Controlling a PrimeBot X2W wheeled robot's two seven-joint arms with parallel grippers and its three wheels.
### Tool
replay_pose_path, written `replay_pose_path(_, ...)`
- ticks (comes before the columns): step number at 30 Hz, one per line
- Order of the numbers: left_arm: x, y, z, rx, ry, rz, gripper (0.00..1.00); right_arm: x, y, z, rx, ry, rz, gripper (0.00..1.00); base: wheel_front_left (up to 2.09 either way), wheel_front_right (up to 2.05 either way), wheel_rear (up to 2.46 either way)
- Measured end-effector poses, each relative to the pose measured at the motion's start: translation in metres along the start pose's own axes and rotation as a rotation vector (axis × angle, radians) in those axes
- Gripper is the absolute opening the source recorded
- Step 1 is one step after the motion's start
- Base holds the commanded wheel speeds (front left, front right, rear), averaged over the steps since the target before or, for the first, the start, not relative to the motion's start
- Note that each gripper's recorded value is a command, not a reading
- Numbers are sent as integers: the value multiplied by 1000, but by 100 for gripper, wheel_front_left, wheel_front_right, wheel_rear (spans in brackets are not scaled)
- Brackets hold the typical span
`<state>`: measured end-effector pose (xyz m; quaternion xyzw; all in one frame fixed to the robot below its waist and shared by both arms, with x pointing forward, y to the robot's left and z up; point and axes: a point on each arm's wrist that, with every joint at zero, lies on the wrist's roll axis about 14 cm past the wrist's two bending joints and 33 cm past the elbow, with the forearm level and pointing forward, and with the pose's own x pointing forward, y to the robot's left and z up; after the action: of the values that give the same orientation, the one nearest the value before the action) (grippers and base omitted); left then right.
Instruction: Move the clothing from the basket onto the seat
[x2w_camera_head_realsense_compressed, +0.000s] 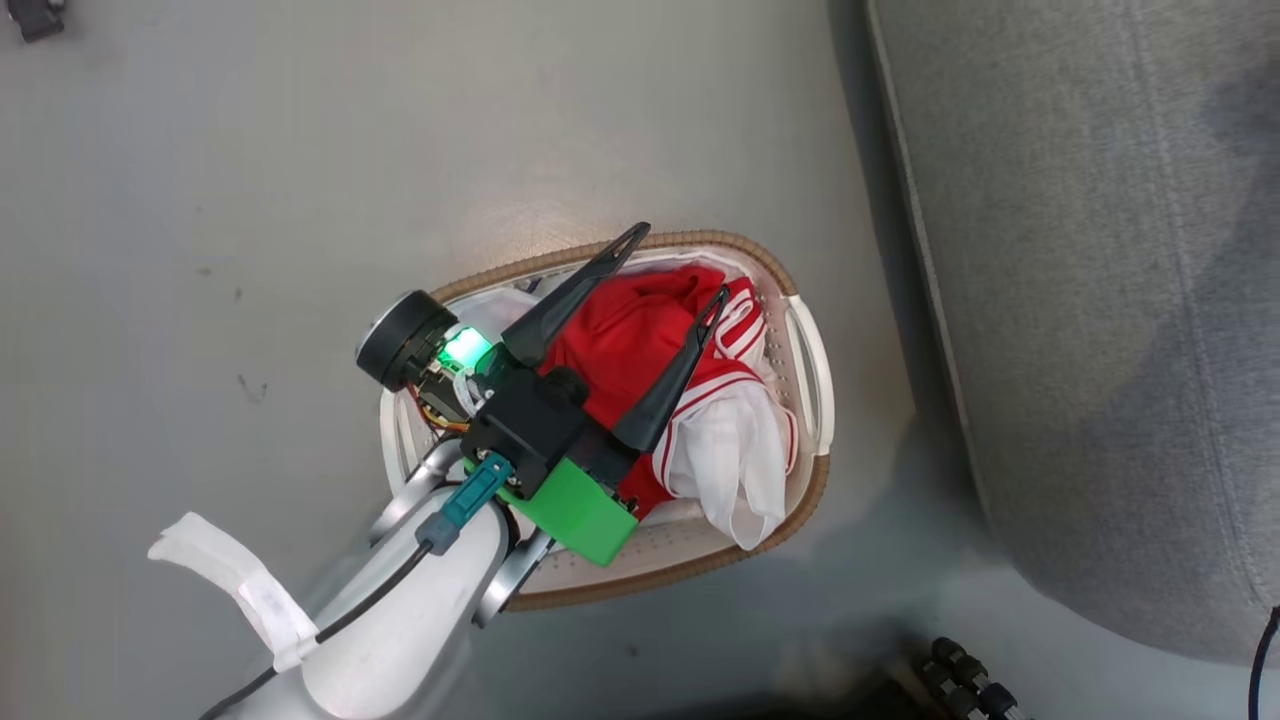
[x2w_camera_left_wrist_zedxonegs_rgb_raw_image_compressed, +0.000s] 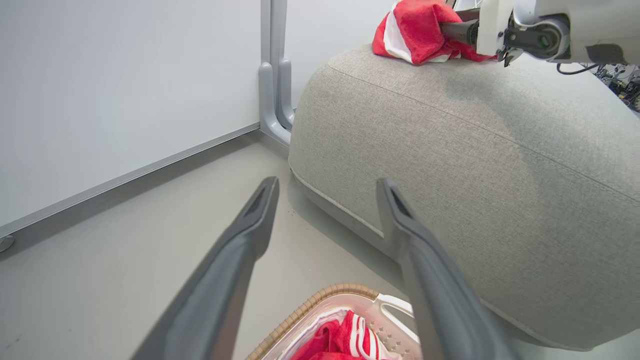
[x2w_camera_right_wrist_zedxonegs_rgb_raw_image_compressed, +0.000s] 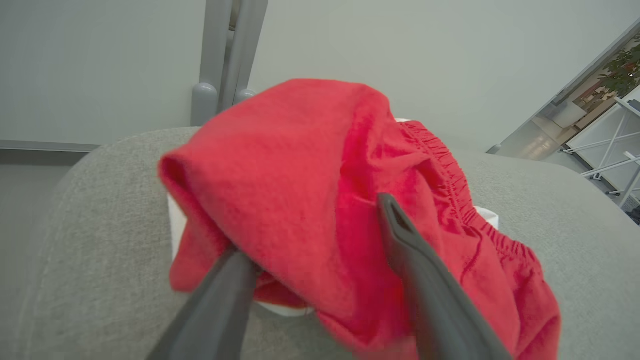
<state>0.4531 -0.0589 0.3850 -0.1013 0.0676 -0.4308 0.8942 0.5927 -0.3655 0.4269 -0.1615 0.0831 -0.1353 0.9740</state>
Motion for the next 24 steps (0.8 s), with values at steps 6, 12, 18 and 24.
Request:
replay_pose_path(6,-1,-5,18,-15,-28,19,100,-27,2,4,15,-3,19,100,0,0,0)
replay_pose_path(12,-8,0,46,-5,-76,75,100,-55,8,17,36,-28,50,100,0,0,0)
replay_pose_path(18,-24,12,72,19,-119,169,100,-73,15,48,81,-101,79,100,0,0,0)
replay_pose_path(24,-59,31,86,22,-136,313,100,-89,44,92,156,-198,153,100,0,0,0)
